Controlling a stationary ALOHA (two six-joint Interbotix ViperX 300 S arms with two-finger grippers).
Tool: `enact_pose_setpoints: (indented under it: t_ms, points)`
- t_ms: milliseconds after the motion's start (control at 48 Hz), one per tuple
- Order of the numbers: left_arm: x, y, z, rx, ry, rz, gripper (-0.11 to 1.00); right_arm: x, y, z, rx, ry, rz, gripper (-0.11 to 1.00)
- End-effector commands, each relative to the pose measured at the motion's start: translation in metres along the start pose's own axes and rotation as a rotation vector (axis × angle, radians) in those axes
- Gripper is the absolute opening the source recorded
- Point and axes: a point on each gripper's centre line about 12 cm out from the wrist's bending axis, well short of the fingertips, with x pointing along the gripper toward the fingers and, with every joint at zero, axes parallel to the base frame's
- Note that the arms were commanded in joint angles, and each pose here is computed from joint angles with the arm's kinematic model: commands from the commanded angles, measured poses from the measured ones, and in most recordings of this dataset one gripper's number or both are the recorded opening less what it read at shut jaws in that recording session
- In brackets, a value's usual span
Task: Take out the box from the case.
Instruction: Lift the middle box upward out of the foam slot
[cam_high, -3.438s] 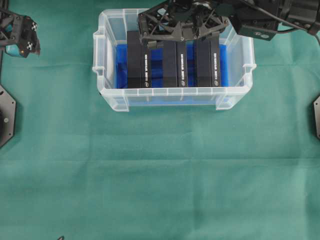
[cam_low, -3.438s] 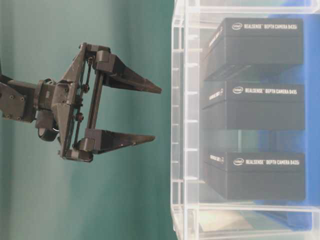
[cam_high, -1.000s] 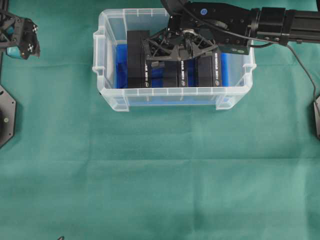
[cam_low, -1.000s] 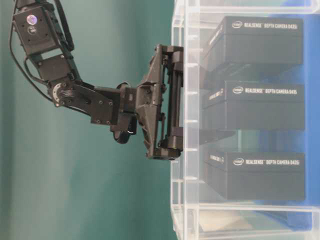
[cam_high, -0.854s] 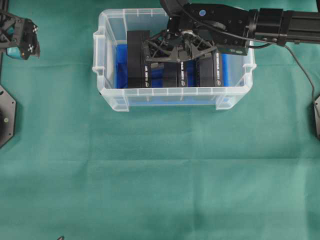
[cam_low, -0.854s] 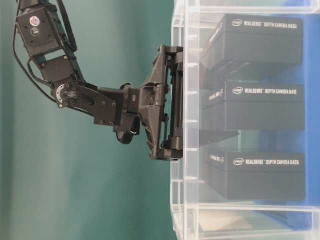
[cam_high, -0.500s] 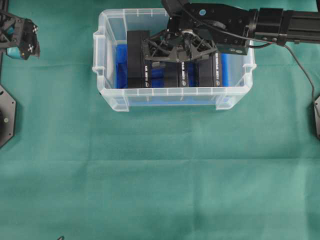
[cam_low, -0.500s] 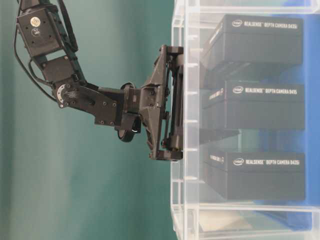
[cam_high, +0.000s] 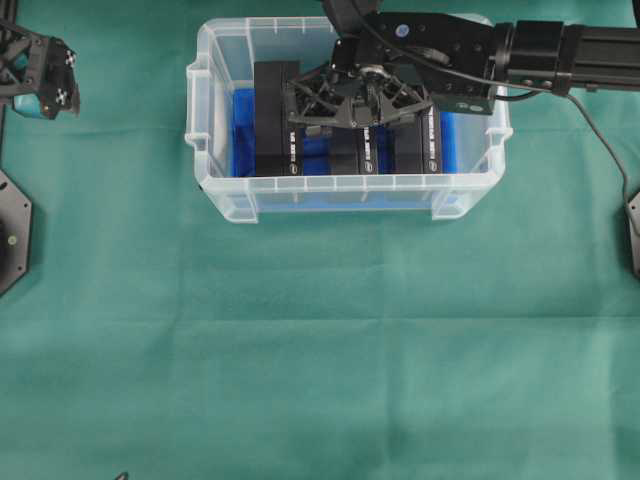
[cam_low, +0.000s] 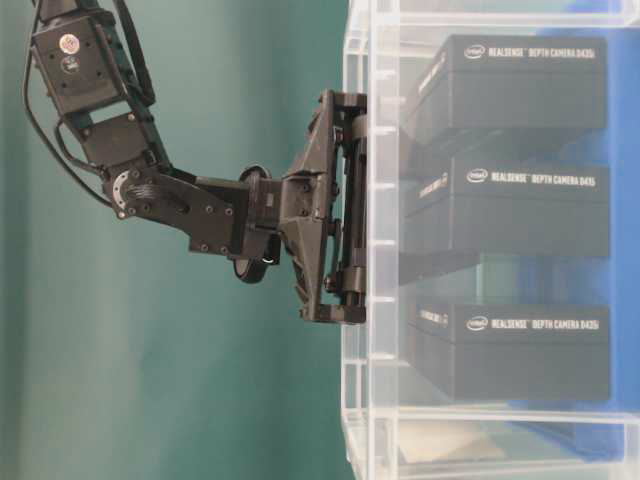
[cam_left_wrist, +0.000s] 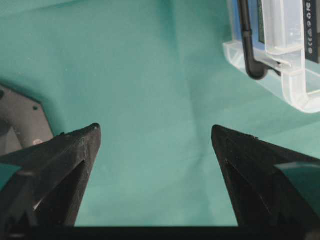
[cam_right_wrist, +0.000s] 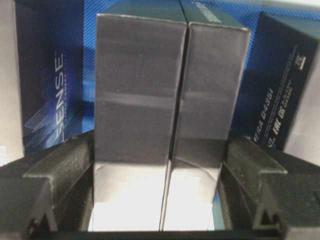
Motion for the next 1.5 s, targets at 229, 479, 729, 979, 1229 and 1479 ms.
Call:
enact_pose_setpoints:
  t_ms: [229, 479, 729, 979, 1229, 1479]
  points:
    - [-0.005, -0.001, 0.002, -0.004, -0.011, -0.016, 0.92, -0.033, 0.009, 0.002, 0.0, -0.01, 0.032, 0.66]
    - [-0.004, -0.002, 0.002, -0.004, -0.01, -0.015, 0.92, -0.057, 0.012, 0.006, 0.001, -0.008, 0.015, 0.66]
    - [-0.004, -0.002, 0.002, -0.004, -0.01, -0.015, 0.92, -0.085, 0.013, 0.008, 0.0, -0.008, 0.018, 0.66]
    - [-0.005, -0.002, 0.002, -0.004, -0.01, -0.015, 0.92, -0.123, 0.009, 0.012, 0.011, -0.02, 0.039, 0.66]
    - [-0.005, -0.002, 0.002, -0.004, -0.01, -0.015, 0.92, -0.153, 0.008, 0.014, 0.016, -0.027, 0.046, 0.66]
    - [-0.005, -0.002, 0.002, -0.004, -0.012, -0.014, 0.92, -0.178, 0.008, 0.017, 0.004, -0.037, 0.052, 0.66]
